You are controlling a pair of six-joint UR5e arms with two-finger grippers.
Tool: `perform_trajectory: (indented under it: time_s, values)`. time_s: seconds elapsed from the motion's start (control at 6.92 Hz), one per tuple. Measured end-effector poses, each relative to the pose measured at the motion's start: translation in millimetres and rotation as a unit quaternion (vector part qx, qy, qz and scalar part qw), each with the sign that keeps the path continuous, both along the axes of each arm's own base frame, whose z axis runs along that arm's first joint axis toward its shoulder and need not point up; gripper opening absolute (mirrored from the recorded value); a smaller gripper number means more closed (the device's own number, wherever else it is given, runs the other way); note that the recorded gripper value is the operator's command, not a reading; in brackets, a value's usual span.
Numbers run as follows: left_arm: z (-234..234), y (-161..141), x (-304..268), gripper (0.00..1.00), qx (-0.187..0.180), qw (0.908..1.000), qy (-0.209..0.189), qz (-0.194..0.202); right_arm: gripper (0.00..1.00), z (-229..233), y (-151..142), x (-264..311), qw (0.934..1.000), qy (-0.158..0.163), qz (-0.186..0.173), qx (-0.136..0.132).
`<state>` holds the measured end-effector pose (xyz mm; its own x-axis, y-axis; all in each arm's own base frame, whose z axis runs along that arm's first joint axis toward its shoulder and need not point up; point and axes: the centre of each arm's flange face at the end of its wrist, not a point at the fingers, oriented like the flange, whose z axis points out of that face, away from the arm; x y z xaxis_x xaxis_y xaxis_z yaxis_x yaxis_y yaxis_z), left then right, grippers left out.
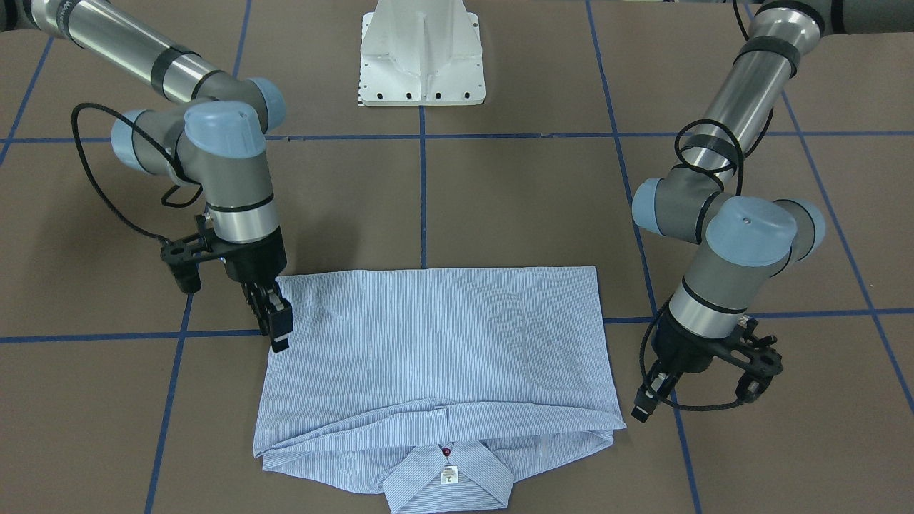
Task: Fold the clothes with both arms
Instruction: 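Move the right gripper to the folded shirt's nearest side edge while the left holds back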
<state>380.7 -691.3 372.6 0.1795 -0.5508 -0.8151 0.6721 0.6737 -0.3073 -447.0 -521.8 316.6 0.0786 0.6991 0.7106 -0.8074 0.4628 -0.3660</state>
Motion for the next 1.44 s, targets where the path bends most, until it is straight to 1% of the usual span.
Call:
perform_trajectory:
  time_s: [0.14,0.29,0.43,0.72,0.87,1.01,1.16,1.3,1.44]
  values:
    - [3.9,2.7,-2.2,0.29,0.002,1.0,0.0,0.0,0.55,10.4,28.6,0.1,0.9999,-0.005,-0.006,-0.013]
    - [9.1,5.5,-4.2,0.29,0.006,1.0,0.001,0.001,0.55,25.5,47.2,-3.1,0.9996,-0.006,-0.009,-0.027]
    - [12.1,7.0,-5.1,0.29,0.008,1.0,0.001,0.001,0.58,39.5,60.1,-8.9,0.999,-0.008,-0.008,-0.043]
    - [16.5,8.3,-6.0,0.29,0.007,1.0,0.0,0.001,0.59,54.8,77.4,-26.7,0.9979,-0.006,-0.014,-0.062]
    - [17.7,8.8,-6.5,0.29,0.007,1.0,0.0,0.0,0.62,57.2,83.2,-35.9,0.9974,-0.008,-0.016,-0.069]
    - [19.3,9.5,-7.2,0.29,0.006,1.0,-0.001,0.0,0.57,56.2,85.1,-40.2,0.9973,-0.01,-0.016,-0.071]
    - [20.5,9.5,-8.5,0.29,0.007,1.0,-0.003,-0.003,0.3,55.9,85.6,-41.7,0.9972,-0.01,-0.016,-0.072]
    - [23.9,9.7,-10.1,0.29,0.007,0.9999,-0.006,-0.007,0.0,55.0,84.6,-41.5,0.9972,-0.011,-0.015,-0.072]
    - [29.6,11.2,-11.5,0.29,0.006,0.9999,-0.01,-0.009,0.0,52.7,80.4,-38.9,0.9973,-0.013,-0.011,-0.071]
